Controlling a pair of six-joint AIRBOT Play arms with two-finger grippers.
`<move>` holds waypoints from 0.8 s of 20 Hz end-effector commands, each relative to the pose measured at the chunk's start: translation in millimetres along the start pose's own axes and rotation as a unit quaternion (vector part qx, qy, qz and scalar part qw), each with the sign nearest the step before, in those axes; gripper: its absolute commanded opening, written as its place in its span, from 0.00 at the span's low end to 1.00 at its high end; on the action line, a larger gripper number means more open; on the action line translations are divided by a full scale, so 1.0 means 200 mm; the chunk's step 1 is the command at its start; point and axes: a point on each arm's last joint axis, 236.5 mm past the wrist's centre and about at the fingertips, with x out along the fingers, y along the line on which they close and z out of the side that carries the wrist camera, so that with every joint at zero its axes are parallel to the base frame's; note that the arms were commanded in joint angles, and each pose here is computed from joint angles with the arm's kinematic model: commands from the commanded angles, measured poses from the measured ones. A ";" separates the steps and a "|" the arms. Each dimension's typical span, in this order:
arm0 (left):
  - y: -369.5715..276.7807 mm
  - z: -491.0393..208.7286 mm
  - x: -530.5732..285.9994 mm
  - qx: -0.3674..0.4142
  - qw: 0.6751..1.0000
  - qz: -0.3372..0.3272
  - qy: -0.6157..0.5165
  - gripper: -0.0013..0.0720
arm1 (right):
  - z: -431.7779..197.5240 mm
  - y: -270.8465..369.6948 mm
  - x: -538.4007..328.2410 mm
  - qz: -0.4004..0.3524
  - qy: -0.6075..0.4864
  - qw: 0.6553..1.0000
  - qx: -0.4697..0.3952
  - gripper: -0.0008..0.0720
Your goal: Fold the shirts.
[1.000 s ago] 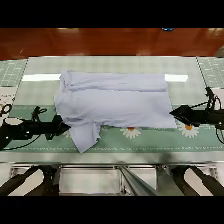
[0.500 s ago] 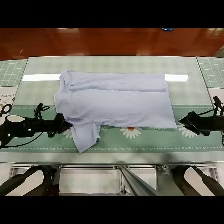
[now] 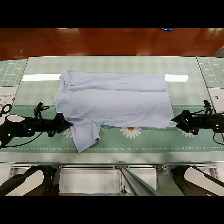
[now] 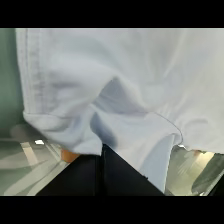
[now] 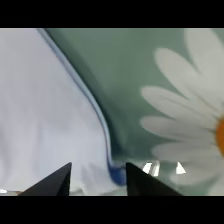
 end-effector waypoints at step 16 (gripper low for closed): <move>-0.22 0.27 -0.13 0.030 0.998 -0.023 -0.056 0.04 | 0.24 0.23 -0.07 0.071 -0.009 0.994 -0.079 0.04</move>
